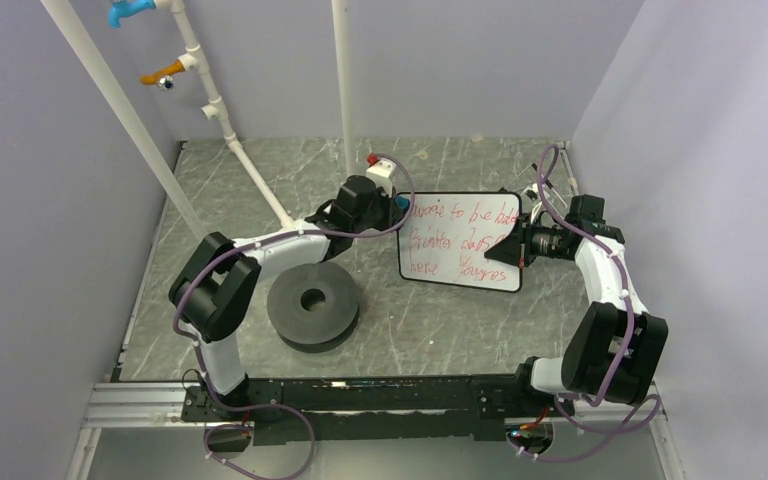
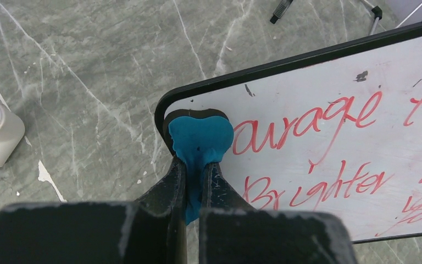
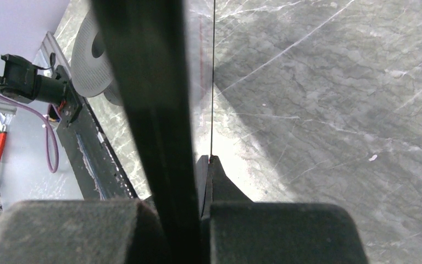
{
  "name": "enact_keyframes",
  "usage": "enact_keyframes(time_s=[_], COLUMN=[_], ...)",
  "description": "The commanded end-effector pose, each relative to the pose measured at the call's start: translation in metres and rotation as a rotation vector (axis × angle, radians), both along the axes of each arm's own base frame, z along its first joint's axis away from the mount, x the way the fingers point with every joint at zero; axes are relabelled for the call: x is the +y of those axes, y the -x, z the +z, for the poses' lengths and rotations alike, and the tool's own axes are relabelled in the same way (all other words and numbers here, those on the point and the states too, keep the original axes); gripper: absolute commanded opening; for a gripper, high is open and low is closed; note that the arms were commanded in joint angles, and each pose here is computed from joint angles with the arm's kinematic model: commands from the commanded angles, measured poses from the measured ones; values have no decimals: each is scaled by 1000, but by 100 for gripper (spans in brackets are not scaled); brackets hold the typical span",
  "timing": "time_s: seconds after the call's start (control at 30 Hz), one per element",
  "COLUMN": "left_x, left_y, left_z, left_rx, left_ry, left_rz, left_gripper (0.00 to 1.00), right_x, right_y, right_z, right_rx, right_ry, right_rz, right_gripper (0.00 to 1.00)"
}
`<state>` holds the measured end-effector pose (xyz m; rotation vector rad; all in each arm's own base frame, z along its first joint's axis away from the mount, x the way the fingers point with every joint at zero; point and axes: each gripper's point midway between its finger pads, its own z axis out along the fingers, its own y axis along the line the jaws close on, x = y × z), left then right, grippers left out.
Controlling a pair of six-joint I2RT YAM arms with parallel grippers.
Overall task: Erase the whiteboard
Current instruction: Erase the center of the board with the whiteboard.
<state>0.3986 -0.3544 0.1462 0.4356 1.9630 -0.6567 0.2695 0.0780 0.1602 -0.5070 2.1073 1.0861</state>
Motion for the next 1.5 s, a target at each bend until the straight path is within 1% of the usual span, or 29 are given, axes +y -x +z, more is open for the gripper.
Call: enact_keyframes(time_s=[0.0,0.13,0.3,0.4,0.53,0.6,0.73,0.83,0.93,1.1,1.23,1.37,1.47], left_x=[-13,-13,-8,-1,16,22,16,11,9,0,-7,-14,-16], left_y=[13,38,47,36,6,-7,-16,-12,-3,28,48,49,38], left_z=[-2,-20,-37,-33,-10,0,14,12,5,-18,-33,-31,-12], left_rx=[-9,26,62,58,33,18,-3,-1,-2,31,63,52,0], left_ry=[28,12,7,22,68,68,77,85,44,-27,-26,-6,13], left_rz=[-62,-103,-93,-60,18,45,22,-14,-29,-91,-130,-148,-132], left_gripper=[0,0,0,0,0,0,0,0,0,0,0,0,0], right_x=[13,14,15,15,15,15,15,15,16,17,17,18,18], right_y=[3,4,4,4,5,5,5,5,5,5,5,6,6], right_z=[15,14,14,15,15,15,15,15,15,14,14,13,13], right_rx=[-106,-102,-104,-105,-106,-106,-104,-103,-103,-100,-100,-98,-101], right_ry=[-10,-12,-11,-14,-15,-14,-15,-14,-16,-15,-14,-14,-12], right_rz=[85,91,93,95,95,96,98,98,100,105,107,111,112], right_gripper=[0,0,0,0,0,0,0,0,0,0,0,0,0])
